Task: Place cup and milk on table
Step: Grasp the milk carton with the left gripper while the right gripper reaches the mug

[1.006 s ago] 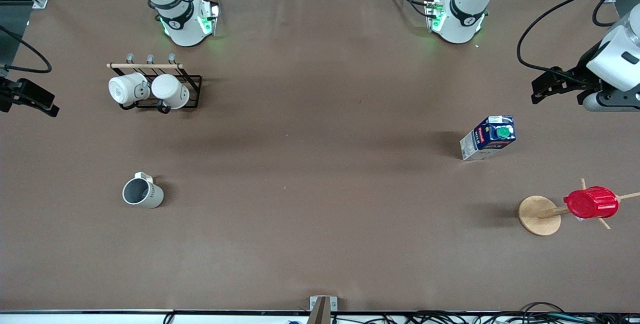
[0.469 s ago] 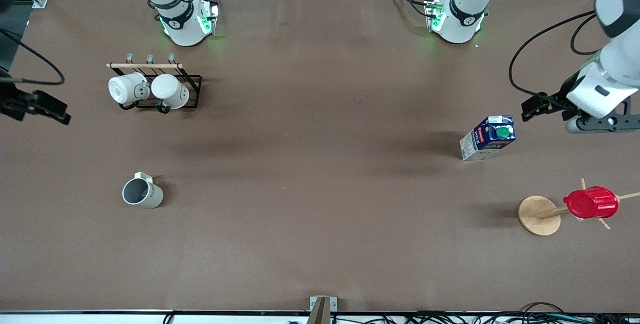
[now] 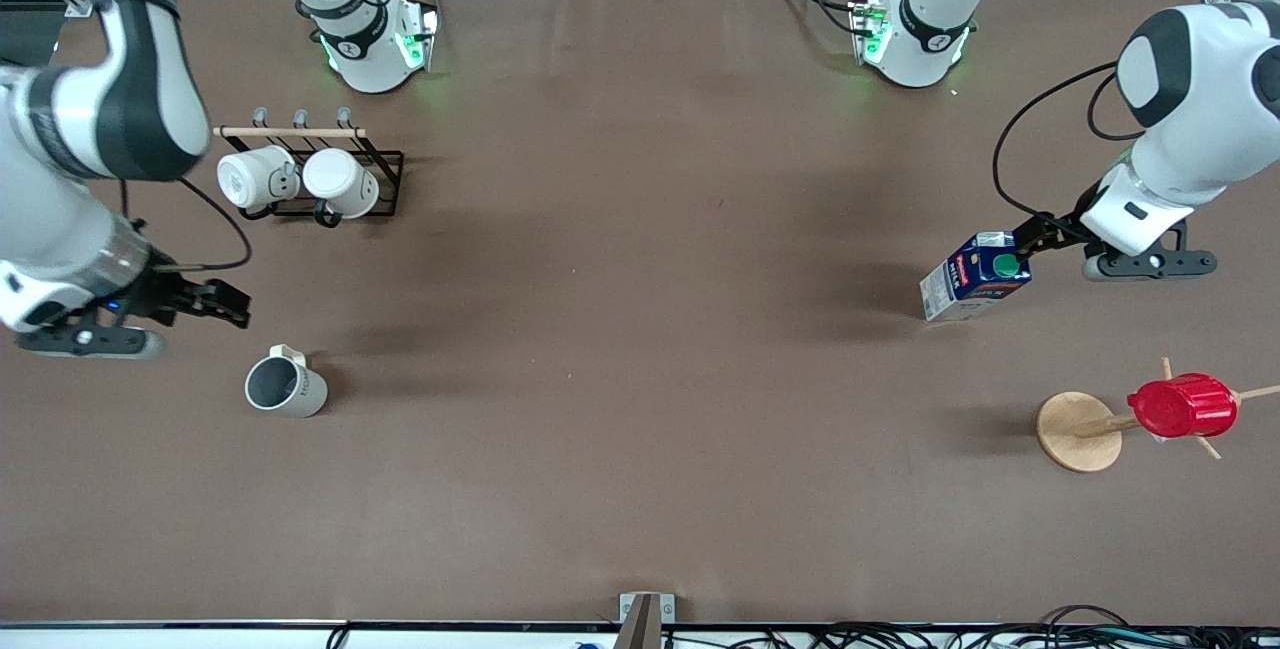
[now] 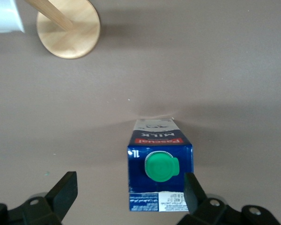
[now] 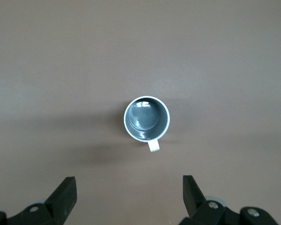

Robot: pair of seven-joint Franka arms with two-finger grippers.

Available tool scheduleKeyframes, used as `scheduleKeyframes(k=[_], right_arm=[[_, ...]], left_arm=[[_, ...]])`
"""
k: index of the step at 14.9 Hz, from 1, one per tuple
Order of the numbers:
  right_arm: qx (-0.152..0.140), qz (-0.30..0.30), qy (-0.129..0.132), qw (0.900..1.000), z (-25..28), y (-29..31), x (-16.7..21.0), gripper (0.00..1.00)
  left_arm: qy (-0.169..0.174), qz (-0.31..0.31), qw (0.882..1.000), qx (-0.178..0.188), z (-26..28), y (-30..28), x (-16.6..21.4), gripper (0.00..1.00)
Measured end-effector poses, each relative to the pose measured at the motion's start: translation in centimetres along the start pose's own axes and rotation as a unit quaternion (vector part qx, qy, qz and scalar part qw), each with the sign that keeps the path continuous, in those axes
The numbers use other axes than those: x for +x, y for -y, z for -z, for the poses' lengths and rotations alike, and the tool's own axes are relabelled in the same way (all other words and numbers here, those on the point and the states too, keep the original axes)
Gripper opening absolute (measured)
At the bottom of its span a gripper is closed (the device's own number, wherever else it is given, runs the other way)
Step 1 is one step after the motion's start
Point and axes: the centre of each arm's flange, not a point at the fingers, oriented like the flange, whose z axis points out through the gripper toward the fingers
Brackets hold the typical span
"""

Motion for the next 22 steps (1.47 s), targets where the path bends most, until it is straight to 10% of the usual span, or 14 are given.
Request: scheduleKeyframes(k=[17,22], right_arm=[[-0.008,0.062,-0.015,0.998,-17.3,-5.4,1.3,0.98],[-0.005,0.060,-0.004,0.998,-19.5,-5.2,1.3,0.44]], left_arm=[[-0.009,0.014,1.000,-0.026,-4.7,-1.0,-1.2,1.00],[-0.006,0.007,1.000,-0.026,-5.6,-1.8,-1.2,1.00]])
